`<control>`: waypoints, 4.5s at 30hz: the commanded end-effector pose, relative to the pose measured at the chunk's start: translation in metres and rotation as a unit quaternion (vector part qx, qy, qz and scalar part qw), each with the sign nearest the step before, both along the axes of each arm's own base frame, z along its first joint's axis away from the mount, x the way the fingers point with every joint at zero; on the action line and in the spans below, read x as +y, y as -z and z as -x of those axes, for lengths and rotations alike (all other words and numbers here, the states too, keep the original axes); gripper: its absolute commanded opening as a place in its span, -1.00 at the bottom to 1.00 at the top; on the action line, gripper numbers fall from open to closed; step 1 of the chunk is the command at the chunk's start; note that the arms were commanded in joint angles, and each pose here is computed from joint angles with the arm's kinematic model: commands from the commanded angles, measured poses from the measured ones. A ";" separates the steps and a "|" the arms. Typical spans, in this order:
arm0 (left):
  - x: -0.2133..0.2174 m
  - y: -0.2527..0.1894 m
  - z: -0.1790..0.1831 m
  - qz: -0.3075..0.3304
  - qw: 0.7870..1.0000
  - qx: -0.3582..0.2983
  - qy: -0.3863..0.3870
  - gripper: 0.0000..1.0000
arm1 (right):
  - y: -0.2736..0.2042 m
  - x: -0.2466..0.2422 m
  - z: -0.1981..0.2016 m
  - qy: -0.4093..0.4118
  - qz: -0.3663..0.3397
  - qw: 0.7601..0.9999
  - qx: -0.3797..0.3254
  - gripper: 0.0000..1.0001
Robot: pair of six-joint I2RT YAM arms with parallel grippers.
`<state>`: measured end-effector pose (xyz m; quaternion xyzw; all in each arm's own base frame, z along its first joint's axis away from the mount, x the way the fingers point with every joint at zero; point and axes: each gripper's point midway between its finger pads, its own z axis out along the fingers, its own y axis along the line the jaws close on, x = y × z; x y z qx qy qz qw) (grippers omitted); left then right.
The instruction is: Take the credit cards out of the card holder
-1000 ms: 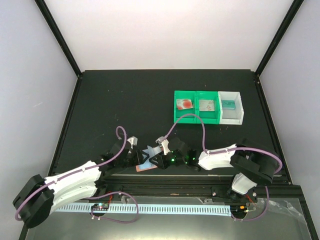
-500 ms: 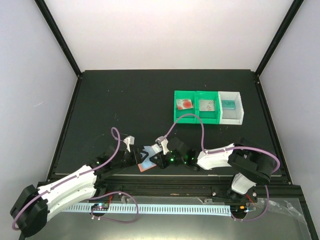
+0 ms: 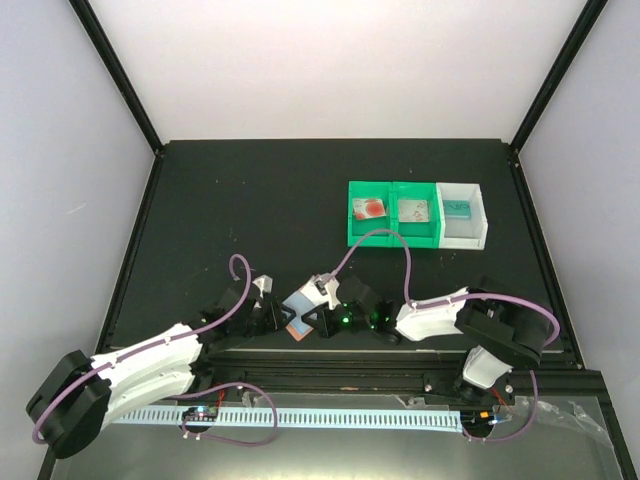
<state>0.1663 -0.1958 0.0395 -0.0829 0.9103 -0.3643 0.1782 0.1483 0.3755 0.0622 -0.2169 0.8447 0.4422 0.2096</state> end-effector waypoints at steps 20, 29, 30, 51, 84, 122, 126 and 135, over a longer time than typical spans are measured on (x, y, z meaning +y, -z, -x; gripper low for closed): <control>0.018 -0.014 -0.014 0.034 0.999 -0.019 -0.037 -0.14 | 0.008 -0.011 -0.041 -0.005 0.155 0.981 -0.117 -0.09; 0.014 -0.026 -0.018 0.063 0.997 -0.029 -0.020 0.01 | 0.044 -0.012 -0.036 -0.008 0.203 0.977 -0.059 -0.41; 0.012 -0.027 -0.018 0.066 0.997 -0.030 -0.015 0.00 | 0.044 -0.013 -0.036 -0.005 0.203 0.978 -0.056 -0.53; 0.012 -0.007 -0.023 0.049 0.998 -0.022 -0.015 0.14 | 0.028 0.011 -0.011 0.031 0.012 0.994 0.104 -0.96; 0.008 -0.006 -0.009 0.113 0.992 0.030 -0.046 0.54 | 0.037 -0.005 -0.020 0.084 -0.034 0.984 0.152 -0.97; -0.032 -0.052 -0.023 0.188 0.982 -0.002 0.001 0.53 | 0.020 -0.015 -0.020 0.084 -0.050 0.989 0.110 -0.44; -0.034 -0.054 -0.026 0.186 0.982 -0.005 0.000 0.53 | 0.011 -0.022 -0.022 0.089 -0.047 0.991 0.089 -0.34; -0.051 -0.057 -0.033 0.185 0.983 -0.004 0.018 0.53 | -0.001 -0.046 -0.034 0.123 -0.002 0.992 0.024 -0.17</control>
